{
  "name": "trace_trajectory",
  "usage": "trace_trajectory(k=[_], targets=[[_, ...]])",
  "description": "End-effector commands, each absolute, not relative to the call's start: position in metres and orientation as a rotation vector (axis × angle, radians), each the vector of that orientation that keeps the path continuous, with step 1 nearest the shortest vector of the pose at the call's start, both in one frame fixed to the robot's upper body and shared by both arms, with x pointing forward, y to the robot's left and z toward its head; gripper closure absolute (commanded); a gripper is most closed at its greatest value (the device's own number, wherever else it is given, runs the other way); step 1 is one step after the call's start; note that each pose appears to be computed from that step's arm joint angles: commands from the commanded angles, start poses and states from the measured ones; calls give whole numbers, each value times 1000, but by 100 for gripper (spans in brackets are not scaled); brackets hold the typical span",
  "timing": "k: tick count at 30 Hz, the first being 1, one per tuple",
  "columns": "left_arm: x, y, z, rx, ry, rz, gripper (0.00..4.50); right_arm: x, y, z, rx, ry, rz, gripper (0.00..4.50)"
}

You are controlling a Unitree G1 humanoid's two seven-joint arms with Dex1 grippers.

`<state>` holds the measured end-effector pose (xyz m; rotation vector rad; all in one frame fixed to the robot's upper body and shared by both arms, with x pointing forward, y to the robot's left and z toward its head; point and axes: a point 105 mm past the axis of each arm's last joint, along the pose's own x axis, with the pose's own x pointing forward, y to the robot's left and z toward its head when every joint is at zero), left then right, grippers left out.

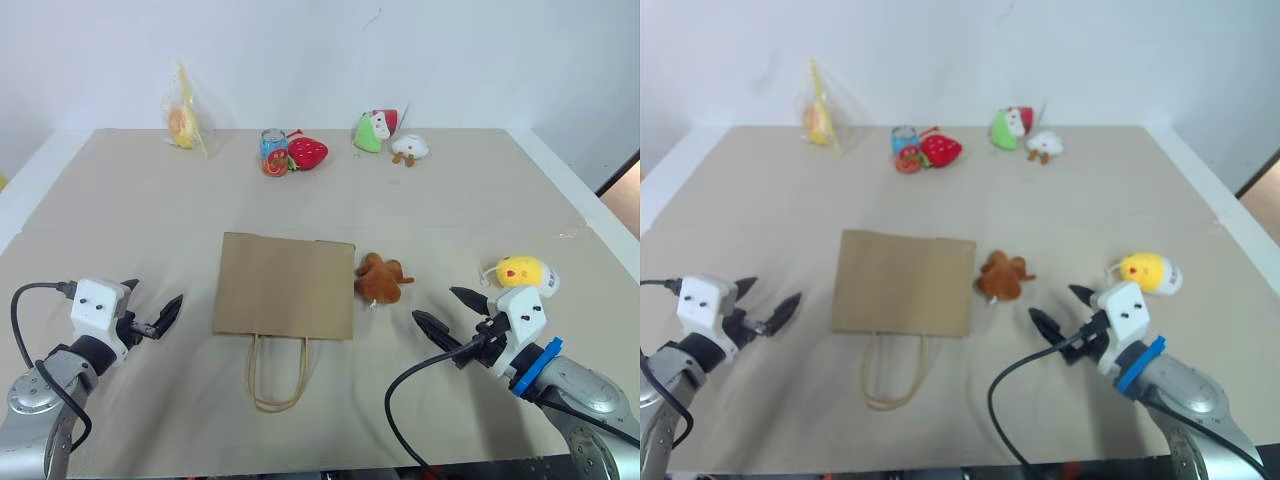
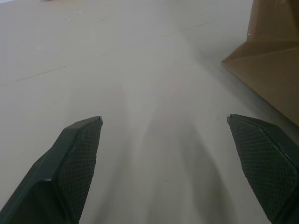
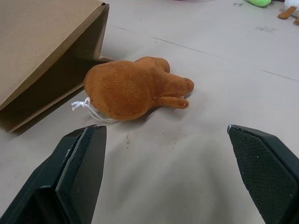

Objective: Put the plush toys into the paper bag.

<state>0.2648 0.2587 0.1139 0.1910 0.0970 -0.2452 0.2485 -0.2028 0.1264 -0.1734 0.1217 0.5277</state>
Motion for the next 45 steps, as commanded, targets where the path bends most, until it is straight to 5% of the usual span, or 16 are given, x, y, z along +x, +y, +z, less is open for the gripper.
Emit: trace_trajectory(k=[1,16,21,24,30,37,45], targets=[[267,254,125,211,48,-276,8,250,-200,138,-186,87,560,0],[265,234,127,215,17,-385,8,252,-194,138,-194,78,625,0],[262,213,143,317,-43,-511,8,249,-163,172,-117,19,886,0],[257,194,149,385,-63,-654,8,234,-119,198,-106,-9,1254,0],[249,159,152,459,-96,-884,8,203,-94,199,-216,62,1706,0],[222,137,137,658,-87,-1180,8,217,-88,197,-282,21,1731,0],[221,154,129,811,-84,-1255,8,223,-88,193,-283,8,1659,0]])
